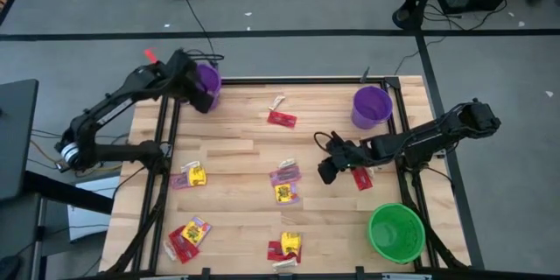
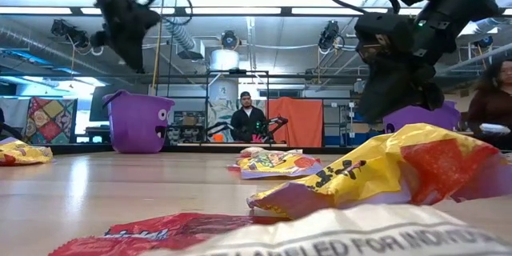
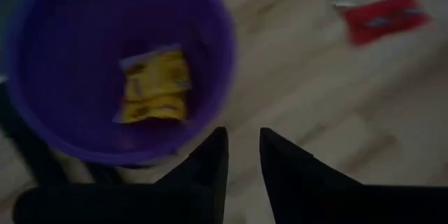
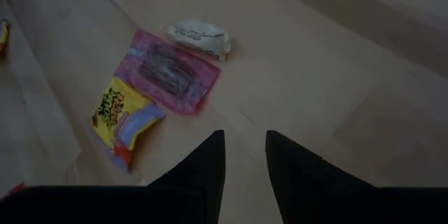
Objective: Sort candy by brand, put in halloween buckets
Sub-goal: Put the yellow candy into the left purple bucket
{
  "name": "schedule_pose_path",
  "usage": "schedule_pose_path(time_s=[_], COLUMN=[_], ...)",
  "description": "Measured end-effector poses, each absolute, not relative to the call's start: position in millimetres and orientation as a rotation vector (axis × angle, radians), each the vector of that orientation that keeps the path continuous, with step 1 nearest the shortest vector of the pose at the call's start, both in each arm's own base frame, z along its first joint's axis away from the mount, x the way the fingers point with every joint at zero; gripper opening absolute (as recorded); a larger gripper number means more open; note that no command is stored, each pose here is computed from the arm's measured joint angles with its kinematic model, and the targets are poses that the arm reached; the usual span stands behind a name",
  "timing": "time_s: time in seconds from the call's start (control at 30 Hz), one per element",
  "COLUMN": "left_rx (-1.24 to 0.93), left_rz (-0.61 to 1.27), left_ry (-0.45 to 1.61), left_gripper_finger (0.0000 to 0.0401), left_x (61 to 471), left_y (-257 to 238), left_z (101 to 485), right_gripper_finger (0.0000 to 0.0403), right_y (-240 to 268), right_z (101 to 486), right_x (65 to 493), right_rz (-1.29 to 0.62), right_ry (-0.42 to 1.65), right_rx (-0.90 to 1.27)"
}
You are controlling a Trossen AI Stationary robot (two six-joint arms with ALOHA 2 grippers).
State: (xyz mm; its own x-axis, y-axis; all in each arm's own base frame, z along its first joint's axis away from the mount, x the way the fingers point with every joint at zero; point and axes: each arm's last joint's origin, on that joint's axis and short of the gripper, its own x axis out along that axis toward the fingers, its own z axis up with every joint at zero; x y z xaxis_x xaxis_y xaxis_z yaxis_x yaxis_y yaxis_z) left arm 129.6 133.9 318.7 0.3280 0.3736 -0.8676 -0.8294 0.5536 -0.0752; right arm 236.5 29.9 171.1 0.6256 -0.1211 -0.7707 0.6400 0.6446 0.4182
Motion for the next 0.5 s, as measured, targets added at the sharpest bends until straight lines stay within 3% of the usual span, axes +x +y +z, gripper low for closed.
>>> schedule_pose_path(time_s=[0.5], left_rx=[-0.582], left_rz=[0.571], left_ry=[0.880], left_gripper_finger=[0.0085], left_x=[153.5], left_y=[46.4], left_z=[332.9], right_gripper_finger=[0.0116], right_y=[20.9], right_z=[172.1], right_x=[239.0], right_rz=[-0.469], right_ry=[0.775], right_rx=[0.749])
